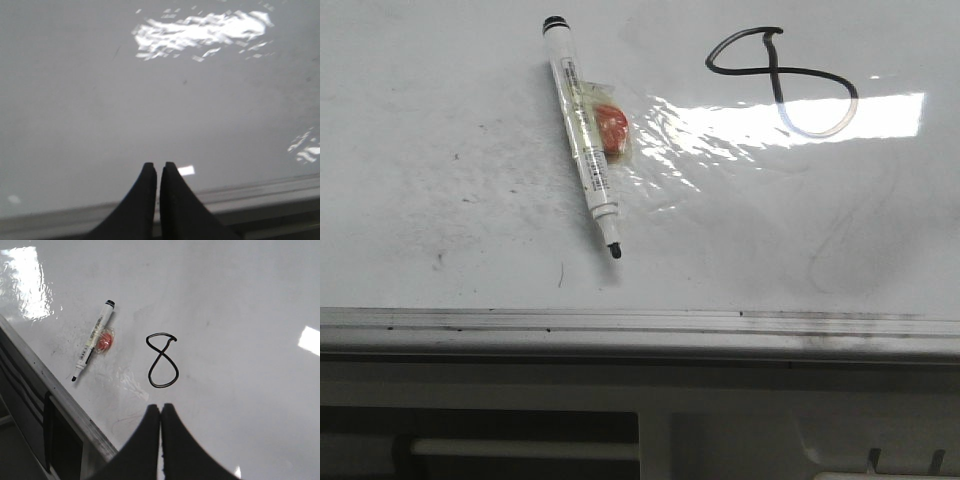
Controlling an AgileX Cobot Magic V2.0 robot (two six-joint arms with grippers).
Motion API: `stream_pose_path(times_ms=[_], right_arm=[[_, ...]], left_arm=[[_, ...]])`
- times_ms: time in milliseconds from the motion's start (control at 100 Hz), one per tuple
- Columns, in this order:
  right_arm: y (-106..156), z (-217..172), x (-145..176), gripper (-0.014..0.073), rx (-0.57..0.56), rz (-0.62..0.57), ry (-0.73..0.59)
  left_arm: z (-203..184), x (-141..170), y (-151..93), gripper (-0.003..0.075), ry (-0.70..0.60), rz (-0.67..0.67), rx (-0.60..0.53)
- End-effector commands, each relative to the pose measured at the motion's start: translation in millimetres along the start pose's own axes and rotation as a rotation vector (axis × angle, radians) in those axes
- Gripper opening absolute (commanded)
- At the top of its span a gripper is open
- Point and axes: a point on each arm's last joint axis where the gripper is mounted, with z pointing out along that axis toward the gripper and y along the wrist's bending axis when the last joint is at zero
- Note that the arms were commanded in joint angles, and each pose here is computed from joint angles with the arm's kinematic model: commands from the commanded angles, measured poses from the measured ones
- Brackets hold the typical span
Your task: Write number 8 on whiteboard
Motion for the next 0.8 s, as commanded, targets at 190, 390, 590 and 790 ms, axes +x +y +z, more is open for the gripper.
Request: stream_pose_path(times_ms=[190,390,590,790], right_arm=[[-2,-1,-12,-0.0042,0.016,-0.019,-0.08],[-2,-1,-12,-0.0042,0.016,-0.019,-0.08],[-2,-1,-12,-0.0042,0.016,-0.019,-0.08],[-2,-1,-12,-0.0042,0.016,-0.019,-0.08]], left_arm=[[-2,23,5,-0.002,0.067,-0.035,-0.092],[-1,23,5,-0.002,0.068,-0.045,-0.09],[-1,23,5,-0.002,0.068,-0.045,-0.09],[-1,23,5,-0.002,0.068,-0.045,-0.09]])
